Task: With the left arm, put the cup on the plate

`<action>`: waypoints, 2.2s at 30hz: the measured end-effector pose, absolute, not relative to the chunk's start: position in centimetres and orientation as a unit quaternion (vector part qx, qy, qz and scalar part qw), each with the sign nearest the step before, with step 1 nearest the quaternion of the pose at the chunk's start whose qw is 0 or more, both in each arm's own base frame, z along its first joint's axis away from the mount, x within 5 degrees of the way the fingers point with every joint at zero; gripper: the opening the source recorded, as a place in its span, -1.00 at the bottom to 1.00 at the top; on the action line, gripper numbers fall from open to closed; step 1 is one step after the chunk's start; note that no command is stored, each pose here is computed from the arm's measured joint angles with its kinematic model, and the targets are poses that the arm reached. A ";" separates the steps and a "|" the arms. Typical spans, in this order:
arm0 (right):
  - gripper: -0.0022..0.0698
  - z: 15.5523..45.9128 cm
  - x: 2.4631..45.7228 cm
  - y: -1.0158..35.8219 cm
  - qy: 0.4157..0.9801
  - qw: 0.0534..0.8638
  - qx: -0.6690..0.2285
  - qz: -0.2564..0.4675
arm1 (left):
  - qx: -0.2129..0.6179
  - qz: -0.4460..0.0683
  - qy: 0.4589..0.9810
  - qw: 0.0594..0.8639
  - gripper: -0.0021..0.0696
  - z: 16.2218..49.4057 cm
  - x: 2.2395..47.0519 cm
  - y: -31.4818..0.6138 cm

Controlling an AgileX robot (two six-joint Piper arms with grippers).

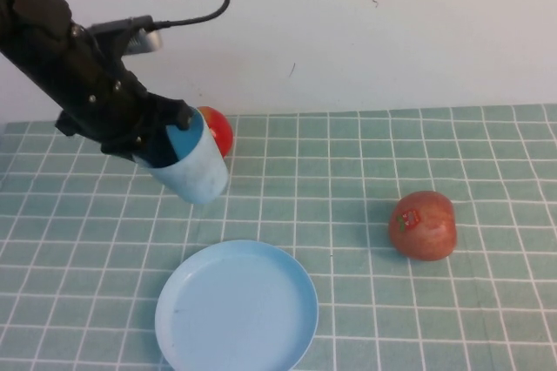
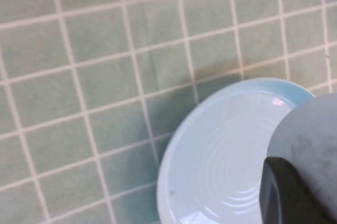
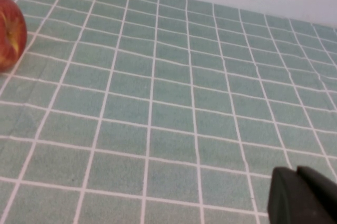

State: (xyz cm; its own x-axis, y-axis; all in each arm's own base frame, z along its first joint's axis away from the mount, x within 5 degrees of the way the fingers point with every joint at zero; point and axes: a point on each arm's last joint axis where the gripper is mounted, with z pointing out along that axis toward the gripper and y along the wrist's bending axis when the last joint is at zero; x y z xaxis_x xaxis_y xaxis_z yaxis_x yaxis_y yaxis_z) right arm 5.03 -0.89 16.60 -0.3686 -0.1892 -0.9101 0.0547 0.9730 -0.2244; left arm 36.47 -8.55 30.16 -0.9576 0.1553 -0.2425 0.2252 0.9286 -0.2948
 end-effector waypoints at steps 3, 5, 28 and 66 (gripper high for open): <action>-0.95 16.6 5.0 -0.9 0.820 0.560 -0.041 -0.109 | 0.113 -0.180 0.975 0.073 -0.89 28.6 35.6 -9.5; -0.95 16.6 5.0 -0.9 0.820 0.560 -0.041 -0.109 | 0.125 -0.178 0.975 0.045 -0.89 27.3 34.7 -10.3; -0.95 16.6 5.0 -0.9 0.820 0.560 -0.041 -0.109 | 0.185 -0.097 0.976 0.061 -0.70 20.9 31.6 -15.3; -0.95 16.6 5.0 -0.9 0.820 0.560 -0.041 -0.109 | 0.174 -0.229 0.865 0.410 -0.93 40.7 9.9 -6.7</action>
